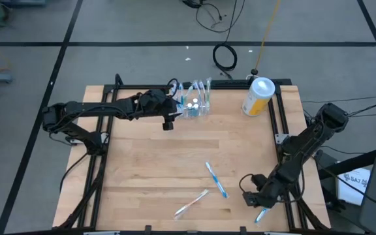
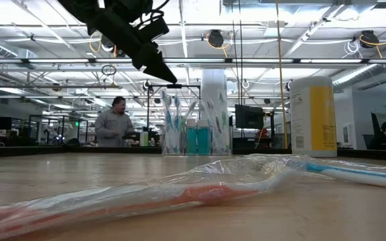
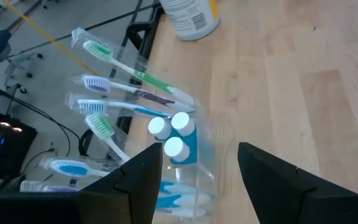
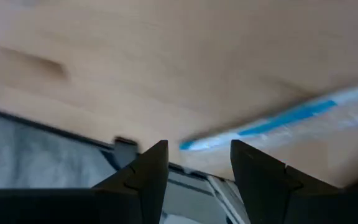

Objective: Pick & Place toothbrushing station
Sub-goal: Put the blue toothbrush into the transparent organizer

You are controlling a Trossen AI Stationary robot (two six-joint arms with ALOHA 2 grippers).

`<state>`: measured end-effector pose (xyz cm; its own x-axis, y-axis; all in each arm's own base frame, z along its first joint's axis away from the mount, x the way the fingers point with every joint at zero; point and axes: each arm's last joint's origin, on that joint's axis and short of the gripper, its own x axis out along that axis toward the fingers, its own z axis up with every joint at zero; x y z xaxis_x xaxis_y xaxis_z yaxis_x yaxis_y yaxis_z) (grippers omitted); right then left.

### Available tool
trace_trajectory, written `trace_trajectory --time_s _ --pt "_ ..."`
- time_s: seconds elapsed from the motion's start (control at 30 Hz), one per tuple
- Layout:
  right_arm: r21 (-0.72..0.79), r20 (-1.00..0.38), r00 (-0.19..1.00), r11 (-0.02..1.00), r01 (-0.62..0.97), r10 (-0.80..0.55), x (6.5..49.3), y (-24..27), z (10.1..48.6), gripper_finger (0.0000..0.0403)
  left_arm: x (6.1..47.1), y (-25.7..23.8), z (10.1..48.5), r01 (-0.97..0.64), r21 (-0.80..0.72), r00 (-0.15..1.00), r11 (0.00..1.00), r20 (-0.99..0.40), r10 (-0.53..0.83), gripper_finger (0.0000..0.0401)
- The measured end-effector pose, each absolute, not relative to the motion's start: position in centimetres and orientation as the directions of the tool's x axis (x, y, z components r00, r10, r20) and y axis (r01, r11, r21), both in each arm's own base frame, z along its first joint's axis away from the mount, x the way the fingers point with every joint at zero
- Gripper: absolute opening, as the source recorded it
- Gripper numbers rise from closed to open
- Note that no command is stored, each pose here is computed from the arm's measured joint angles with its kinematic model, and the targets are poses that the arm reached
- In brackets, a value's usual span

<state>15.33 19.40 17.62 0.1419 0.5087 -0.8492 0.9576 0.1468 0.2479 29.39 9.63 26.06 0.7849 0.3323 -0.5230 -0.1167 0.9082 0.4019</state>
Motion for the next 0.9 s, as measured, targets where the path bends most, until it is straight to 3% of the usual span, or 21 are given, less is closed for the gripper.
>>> trace_trajectory --time_s 0.17,0.4,0.73,0.9 --pt "0.137 -0.821 0.024 0.156 0.978 0.57 14.7 20.1 17.4 0.0167 29.4 9.6 26.1 -0.119 0.399 0.785 0.909 -0.523 0.332 0.0216" --pt "0.068 -0.86 -0.057 0.224 0.972 0.508 13.8 20.9 15.8 0.0167 29.4 9.6 26.0 -0.134 0.378 0.783 0.916 -0.526 0.332 0.0216" --pt "0.005 -0.892 -0.101 0.233 0.972 0.441 13.8 21.3 13.9 0.0167 29.4 9.6 26.0 -0.135 0.377 0.784 0.916 -0.525 0.331 0.0216" --pt "0.052 -0.911 -0.05 0.235 0.971 0.41 13.9 21.2 13.8 0.0164 29.4 9.6 26.0 -0.135 0.377 0.784 0.916 -0.525 0.331 0.0216"
